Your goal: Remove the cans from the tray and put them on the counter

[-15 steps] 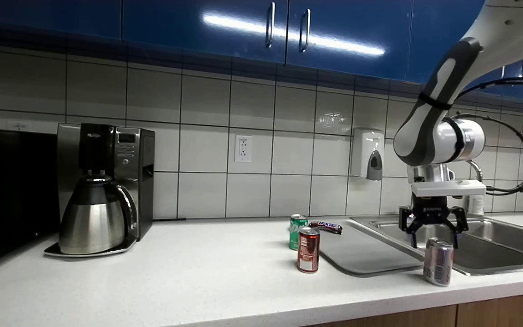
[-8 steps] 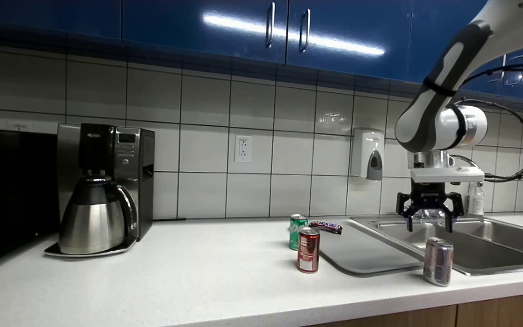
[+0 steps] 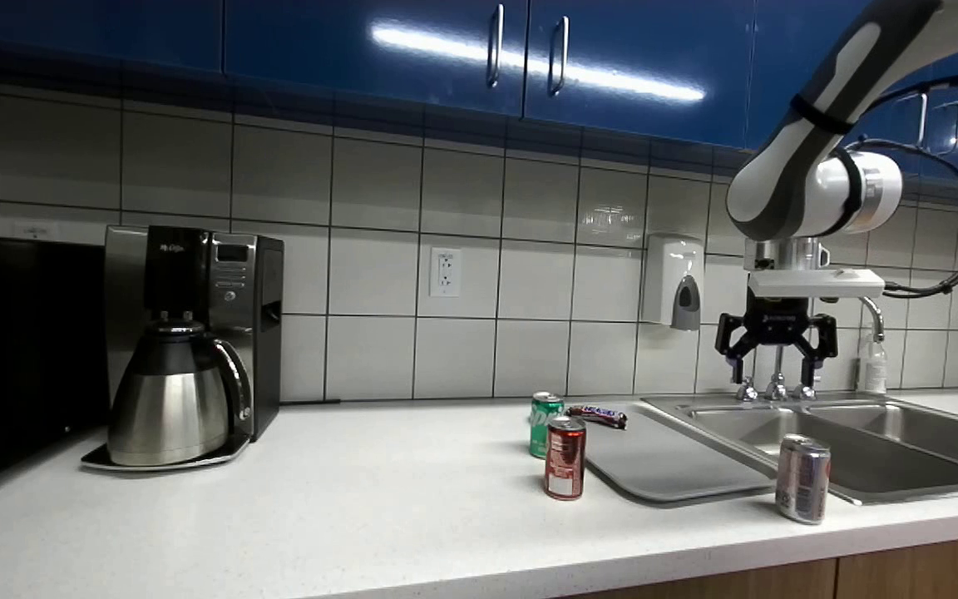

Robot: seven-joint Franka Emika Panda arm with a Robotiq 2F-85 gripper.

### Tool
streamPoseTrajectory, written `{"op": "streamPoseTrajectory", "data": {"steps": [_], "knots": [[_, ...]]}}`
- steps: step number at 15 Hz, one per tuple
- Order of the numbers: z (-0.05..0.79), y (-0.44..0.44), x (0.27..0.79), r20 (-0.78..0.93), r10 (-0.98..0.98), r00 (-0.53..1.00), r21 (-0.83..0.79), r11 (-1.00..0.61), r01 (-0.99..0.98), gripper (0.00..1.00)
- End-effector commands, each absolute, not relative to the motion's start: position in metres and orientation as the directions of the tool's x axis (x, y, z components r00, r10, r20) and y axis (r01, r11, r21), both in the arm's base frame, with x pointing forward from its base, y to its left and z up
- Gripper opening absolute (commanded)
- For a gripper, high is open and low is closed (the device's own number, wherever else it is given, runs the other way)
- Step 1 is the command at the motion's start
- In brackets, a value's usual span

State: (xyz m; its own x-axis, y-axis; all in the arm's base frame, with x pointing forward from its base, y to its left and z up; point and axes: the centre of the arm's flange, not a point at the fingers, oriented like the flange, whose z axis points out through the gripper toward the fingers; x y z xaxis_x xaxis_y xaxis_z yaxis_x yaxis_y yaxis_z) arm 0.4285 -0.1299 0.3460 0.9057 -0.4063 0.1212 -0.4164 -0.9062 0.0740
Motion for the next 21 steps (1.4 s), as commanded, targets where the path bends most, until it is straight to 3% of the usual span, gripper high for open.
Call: {"op": "streamPoseTrajectory", "data": {"steps": [1,8,12,21], "knots": [[0.370,-0.103,0.415,0.139,-0.370,0.919,0.052,-0.924,-0.380,1.00],[0.393,-0.069,0.404,0.164,-0.335,0.928,0.025,-0.939,-0.344,1.00],[0.394,-0.056,0.395,0.085,-0.309,0.947,-0.004,-0.951,-0.309,1.00],[0.383,-0.062,0.409,0.105,-0.329,0.939,0.006,-0.943,-0.331,1.00]]}}
